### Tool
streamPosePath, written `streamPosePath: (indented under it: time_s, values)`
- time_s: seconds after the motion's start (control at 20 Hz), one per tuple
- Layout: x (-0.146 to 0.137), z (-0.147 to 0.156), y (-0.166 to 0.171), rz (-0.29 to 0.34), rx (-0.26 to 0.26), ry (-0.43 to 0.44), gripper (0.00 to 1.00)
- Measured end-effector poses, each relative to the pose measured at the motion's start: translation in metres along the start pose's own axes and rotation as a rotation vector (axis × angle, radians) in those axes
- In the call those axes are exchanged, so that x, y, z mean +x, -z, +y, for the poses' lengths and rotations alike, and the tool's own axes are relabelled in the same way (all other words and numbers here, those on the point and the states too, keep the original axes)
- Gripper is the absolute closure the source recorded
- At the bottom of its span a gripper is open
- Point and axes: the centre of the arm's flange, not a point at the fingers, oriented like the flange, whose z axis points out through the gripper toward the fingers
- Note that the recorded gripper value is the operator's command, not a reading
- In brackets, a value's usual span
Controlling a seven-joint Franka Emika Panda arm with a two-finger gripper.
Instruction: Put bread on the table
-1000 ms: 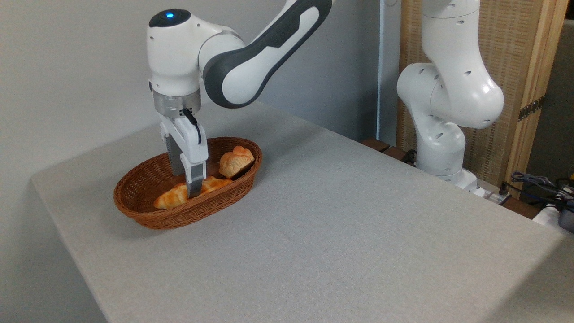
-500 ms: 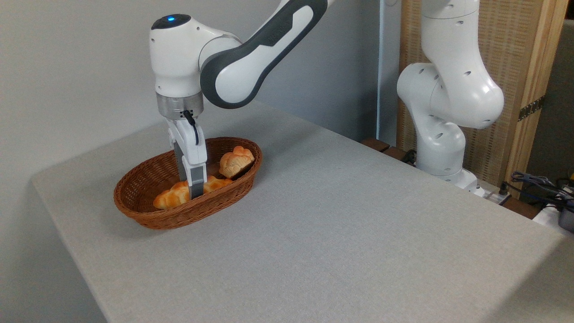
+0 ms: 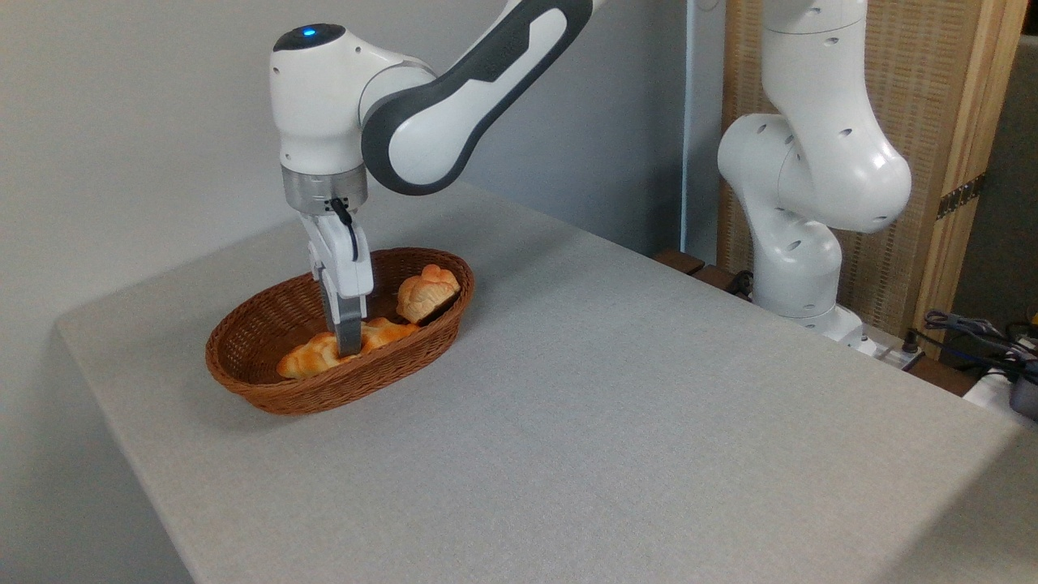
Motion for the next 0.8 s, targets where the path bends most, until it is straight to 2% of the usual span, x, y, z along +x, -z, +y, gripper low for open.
streamPosePath:
  time_s: [0.2,0.4,0.65,0.8]
  values:
    - [0.002,-0.003,0.007,0.006,0.006,0.003,0.79]
    - [0.003,-0.018,0.036,-0.035,-0.023,0.027,0.79]
    - [-0.007,-0.056,0.080,0.019,-0.090,0.153,0.76]
    - [-0.023,-0.085,0.110,0.023,-0.089,0.202,0.72]
